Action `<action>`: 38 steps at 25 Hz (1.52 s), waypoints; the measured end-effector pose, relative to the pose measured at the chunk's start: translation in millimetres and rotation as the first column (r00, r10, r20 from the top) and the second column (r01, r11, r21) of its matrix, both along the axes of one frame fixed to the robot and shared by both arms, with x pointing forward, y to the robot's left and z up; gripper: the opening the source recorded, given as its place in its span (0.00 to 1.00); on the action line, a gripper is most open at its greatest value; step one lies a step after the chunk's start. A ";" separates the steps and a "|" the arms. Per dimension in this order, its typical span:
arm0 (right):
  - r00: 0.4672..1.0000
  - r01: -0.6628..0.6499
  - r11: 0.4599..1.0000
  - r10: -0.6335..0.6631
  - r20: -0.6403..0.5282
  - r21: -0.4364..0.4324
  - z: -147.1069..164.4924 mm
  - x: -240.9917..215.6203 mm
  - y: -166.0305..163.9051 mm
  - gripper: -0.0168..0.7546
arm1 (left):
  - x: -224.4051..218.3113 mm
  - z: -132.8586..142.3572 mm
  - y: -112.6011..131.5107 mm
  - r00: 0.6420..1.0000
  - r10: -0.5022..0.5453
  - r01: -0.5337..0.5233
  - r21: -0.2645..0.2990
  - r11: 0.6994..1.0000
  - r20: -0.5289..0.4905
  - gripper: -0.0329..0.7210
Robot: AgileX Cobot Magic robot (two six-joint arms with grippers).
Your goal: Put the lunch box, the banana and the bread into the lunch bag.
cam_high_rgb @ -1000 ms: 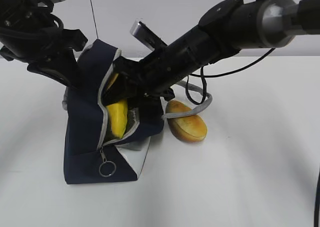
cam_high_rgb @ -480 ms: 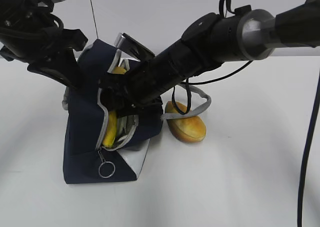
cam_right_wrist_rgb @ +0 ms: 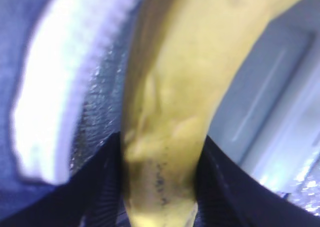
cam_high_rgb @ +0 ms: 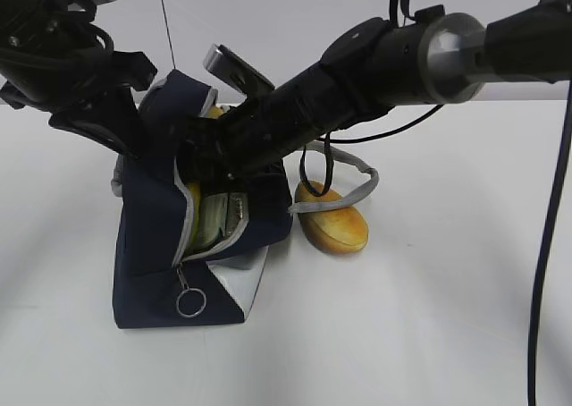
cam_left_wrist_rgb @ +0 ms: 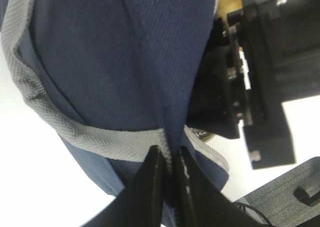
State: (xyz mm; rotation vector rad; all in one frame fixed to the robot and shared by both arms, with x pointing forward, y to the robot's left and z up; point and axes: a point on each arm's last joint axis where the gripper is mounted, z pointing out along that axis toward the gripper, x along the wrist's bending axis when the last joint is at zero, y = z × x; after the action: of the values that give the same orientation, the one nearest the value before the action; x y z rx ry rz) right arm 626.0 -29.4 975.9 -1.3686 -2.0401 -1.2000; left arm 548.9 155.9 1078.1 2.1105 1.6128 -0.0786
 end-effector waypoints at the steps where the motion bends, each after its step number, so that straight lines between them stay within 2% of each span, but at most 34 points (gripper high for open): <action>1: 1.000 -0.005 1.000 0.005 -0.012 0.002 -3.1 -0.1 0.6 0.44 | 0.0 0.0 0.0 1.000 0.000 0.000 0.000 1.000 0.000 0.06; 4: 0.999 -0.016 1.000 0.016 -0.036 -0.002 -11.0 -0.3 1.4 0.44 | 0.0 0.0 0.0 1.000 0.000 0.000 0.000 1.000 0.000 0.06; 6: 0.999 -0.017 1.000 0.017 -0.038 -0.002 -11.9 -0.3 1.5 0.48 | 0.0 0.0 0.0 1.000 0.000 0.000 0.000 1.000 0.000 0.06; 7: 0.999 -0.020 1.000 0.020 -0.040 -0.002 -11.8 -0.6 1.6 0.52 | 0.0 0.0 0.0 1.000 0.000 0.000 0.000 1.000 0.000 0.06; 10: 0.999 -0.041 0.999 0.040 -0.037 -0.015 -12.4 -1.5 0.4 0.76 | 0.0 0.0 0.0 1.000 0.000 0.000 0.000 1.000 0.000 0.06; 12: 0.997 -0.079 0.996 0.078 -0.024 -0.038 -9.5 -1.2 -1.4 0.84 | 0.0 0.0 0.0 1.000 0.000 0.000 0.000 1.000 0.000 0.06; 16: 0.988 -0.153 0.981 0.153 -0.009 -0.120 2.0 4.1 -11.8 0.84 | 0.0 0.0 0.0 1.000 0.000 0.000 0.000 1.000 0.000 0.06; 20: 0.971 -0.235 0.938 0.240 -0.011 -0.253 24.3 10.9 -27.5 0.81 | 0.0 0.0 0.0 1.000 0.000 0.000 0.000 1.000 0.000 0.06; 22: 0.967 -0.234 0.917 0.254 0.021 -0.324 38.4 17.8 -36.2 0.78 | 0.0 0.0 0.0 1.000 0.000 0.000 0.000 1.000 0.000 0.06; 27: 0.981 -0.126 0.879 0.178 0.072 -0.461 58.6 30.5 -50.7 0.71 | 0.0 0.0 0.0 1.000 0.000 0.000 0.000 1.000 0.000 0.07; 31: 0.990 -0.062 0.818 0.122 0.068 -0.572 59.5 28.5 -64.2 0.69 | 0.0 0.0 0.0 1.000 0.000 0.000 0.000 1.000 0.000 0.07; 35: 0.994 -0.060 0.748 0.103 0.026 -0.661 59.5 4.5 -84.4 0.69 | 0.0 0.0 0.0 1.000 0.000 0.000 0.000 1.000 0.000 0.07; 38: 0.994 -0.093 0.728 0.102 -0.028 -0.679 56.7 -19.8 -95.7 0.69 | 0.0 0.0 0.0 1.000 0.000 0.000 0.000 1.000 0.000 0.07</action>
State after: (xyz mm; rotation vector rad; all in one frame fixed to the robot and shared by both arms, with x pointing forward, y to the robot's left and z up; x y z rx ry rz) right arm 606.2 -125.1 1032.6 -1.5089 -2.6651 -0.3856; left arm 548.9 155.9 1078.1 2.1105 1.6128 -0.0786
